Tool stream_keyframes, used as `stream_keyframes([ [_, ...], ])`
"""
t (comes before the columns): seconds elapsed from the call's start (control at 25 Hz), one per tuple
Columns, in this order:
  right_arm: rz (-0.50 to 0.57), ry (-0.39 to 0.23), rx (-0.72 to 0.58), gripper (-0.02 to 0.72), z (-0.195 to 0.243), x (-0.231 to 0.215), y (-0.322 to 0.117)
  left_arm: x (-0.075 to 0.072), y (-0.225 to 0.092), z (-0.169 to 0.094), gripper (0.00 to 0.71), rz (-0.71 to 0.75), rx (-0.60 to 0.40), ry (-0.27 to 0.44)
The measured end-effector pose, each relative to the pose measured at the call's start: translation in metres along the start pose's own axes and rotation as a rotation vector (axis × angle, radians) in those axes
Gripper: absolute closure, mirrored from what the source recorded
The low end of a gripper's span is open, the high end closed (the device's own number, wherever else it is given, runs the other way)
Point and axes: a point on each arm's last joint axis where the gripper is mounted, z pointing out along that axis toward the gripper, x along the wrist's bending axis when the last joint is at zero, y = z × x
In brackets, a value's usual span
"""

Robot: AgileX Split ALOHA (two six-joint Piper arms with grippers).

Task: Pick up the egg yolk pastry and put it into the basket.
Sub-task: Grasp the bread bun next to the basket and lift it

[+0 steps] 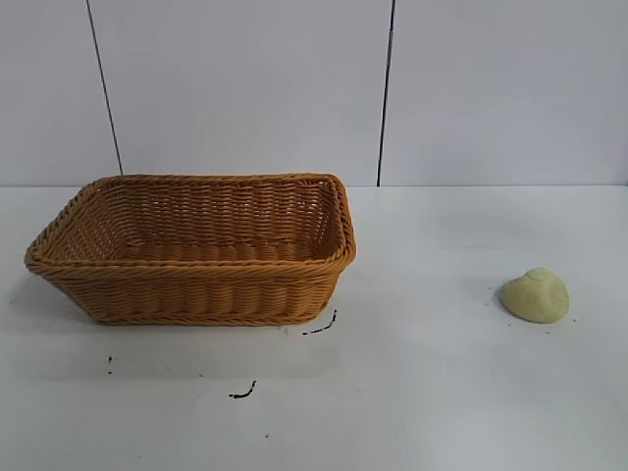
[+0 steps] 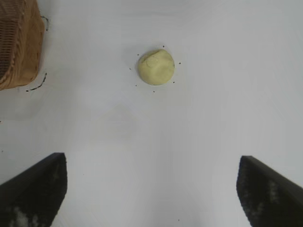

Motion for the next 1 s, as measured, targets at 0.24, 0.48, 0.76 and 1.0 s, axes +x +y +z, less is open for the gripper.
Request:
stream_keyframes([
  [0.24,-0.025,0.001,0.135,0.008,0.069,-0.003,0.052,0.0,0.0,0.0,0.014,0.0,0.0,0.0],
  [0.48,-0.077,0.009,0.245,0.008,0.132,-0.006,0.075,0.0,0.0,0.0,0.014,0.0,0.0,0.0],
  [0.76,-0.156,0.037,0.326,0.008,0.178,0.013,0.072,0.0,0.0,0.0,0.014,0.0,0.0,0.0],
  [1.0,-0.159,0.036,0.344,0.008,0.208,0.016,0.068,0.0,0.0,0.0,0.014,0.0,0.0,0.0],
])
